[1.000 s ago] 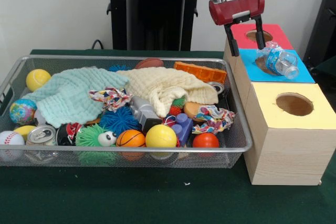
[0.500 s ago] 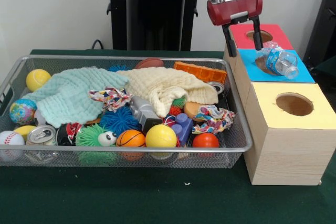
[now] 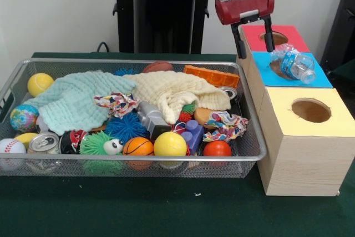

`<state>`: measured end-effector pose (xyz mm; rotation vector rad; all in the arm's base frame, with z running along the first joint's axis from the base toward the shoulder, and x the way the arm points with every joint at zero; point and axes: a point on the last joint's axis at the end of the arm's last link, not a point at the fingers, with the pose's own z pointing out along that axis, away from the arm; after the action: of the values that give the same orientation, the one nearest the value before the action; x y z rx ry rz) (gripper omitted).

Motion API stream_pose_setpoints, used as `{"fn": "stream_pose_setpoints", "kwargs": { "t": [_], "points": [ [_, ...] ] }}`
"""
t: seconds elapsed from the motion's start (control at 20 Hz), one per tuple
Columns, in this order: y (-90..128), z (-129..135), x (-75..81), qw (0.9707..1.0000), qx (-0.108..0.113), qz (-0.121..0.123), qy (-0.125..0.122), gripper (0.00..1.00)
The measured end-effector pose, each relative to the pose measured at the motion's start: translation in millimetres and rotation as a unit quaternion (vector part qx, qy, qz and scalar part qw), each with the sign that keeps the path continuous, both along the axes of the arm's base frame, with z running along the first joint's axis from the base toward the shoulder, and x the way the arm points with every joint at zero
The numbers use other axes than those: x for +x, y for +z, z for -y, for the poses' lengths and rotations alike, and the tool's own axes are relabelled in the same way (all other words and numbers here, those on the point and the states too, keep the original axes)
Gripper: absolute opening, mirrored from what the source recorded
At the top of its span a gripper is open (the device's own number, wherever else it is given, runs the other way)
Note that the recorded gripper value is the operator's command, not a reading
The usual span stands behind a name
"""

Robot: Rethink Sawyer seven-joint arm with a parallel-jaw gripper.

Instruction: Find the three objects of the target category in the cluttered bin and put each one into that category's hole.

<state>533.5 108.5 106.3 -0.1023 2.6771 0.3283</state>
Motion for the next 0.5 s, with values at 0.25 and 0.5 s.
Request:
{"fn": "stream_pose_setpoints", "kwargs": {
  "t": [0.25,0.5],
  "points": [
    [17.7,5.3,6.2,0.9999,-0.011,-0.002,-0.001,1.00],
    [33.6,6.0,8.4,0.9997,-0.020,-0.016,0.001,1.00]
  ]
}}
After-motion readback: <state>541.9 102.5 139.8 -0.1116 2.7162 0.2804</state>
